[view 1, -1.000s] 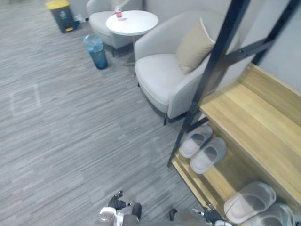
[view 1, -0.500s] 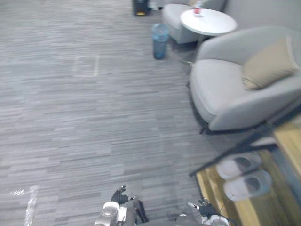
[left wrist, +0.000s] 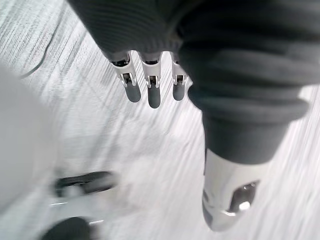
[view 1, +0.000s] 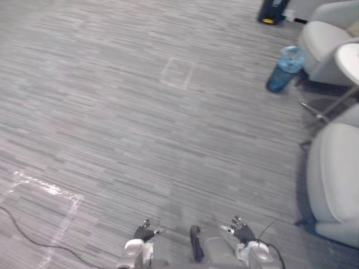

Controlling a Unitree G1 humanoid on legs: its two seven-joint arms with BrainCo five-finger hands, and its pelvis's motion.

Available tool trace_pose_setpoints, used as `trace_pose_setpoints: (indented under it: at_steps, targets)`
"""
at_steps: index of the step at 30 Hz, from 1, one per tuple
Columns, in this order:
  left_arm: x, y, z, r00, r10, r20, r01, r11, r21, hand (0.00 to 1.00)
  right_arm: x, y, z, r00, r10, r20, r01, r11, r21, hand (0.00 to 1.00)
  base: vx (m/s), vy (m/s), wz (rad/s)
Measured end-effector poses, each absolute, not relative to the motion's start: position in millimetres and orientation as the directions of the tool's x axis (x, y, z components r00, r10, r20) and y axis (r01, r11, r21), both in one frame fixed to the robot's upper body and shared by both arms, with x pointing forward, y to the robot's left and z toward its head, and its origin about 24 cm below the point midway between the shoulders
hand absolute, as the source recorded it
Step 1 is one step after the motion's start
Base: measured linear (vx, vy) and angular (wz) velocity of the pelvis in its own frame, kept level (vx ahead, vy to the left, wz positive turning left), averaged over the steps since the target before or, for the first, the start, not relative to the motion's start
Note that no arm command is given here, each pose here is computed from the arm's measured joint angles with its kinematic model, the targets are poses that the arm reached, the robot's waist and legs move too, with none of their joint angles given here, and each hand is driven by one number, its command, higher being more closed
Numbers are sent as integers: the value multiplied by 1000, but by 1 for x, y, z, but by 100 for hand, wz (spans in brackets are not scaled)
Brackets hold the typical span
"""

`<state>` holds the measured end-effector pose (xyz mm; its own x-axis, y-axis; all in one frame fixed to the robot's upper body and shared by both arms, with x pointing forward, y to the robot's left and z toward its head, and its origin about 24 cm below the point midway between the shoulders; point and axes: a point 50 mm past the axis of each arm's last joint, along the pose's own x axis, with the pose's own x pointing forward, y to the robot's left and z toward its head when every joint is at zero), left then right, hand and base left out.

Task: Organize the slippers on the shoe rack

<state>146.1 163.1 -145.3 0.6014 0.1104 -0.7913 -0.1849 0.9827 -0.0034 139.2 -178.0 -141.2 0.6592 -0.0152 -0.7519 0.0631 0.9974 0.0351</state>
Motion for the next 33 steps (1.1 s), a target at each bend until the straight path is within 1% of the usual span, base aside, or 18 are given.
trace_pose_setpoints:
  at_steps: [2,5,7,10,11,13,15,19,23,24,28,29,31,33]
  targets:
    - [155,164,-139,637,117,-762,-204,979,-20,0,138,-170,-142,653,-1,-757,63,997,53,0,514,96,36]
    - [159,155,-138,648,102,-755,-212,976,-49,0,134,-172,-144,645,-12,-764,77,996,49,0,457,156,21]
    - [149,150,-142,627,83,-775,-198,979,-55,0,130,-186,-144,631,-47,-774,89,996,11,0,603,330,22]
    - [160,160,-138,648,104,-755,-179,984,-18,0,127,-183,-149,604,-56,-795,124,992,24,0,435,282,72]
    - [153,162,-142,629,112,-769,-185,983,-9,0,122,-184,-151,584,-66,-809,147,989,26,0,520,309,64]
    - [150,164,-142,626,119,-771,-186,982,0,0,115,-182,-154,562,-70,-824,177,984,38,0,503,224,4]
    - [146,168,-145,609,127,-783,-187,982,14,0,119,-182,-152,583,-71,-809,184,982,46,0,569,189,-24]
    - [139,161,-150,566,106,-817,-180,984,3,0,132,-183,-145,636,-77,-768,186,981,56,0,466,50,-3]
    - [150,155,-146,592,88,-801,-165,986,-14,0,136,-184,-142,654,-82,-752,193,979,62,0,631,-117,27]
    - [153,152,-145,599,72,-797,-143,990,-18,0,138,-184,-141,660,-83,-747,197,978,65,0,690,-168,44]
    - [155,131,-146,599,13,-800,-104,993,-61,0,144,-191,-138,672,-107,-732,221,973,60,0,676,-211,23]
    - [144,135,-149,581,28,-814,-121,991,-52,0,139,-189,-140,661,-98,-744,204,978,52,0,618,-179,6]
    - [147,143,-146,600,66,-798,-181,982,-55,0,140,-190,-140,659,-83,-748,165,986,36,0,620,-149,-11]
    - [146,151,-145,603,99,-792,-236,970,-57,0,134,-188,-143,641,-77,-764,160,987,34,0,430,-69,-50]
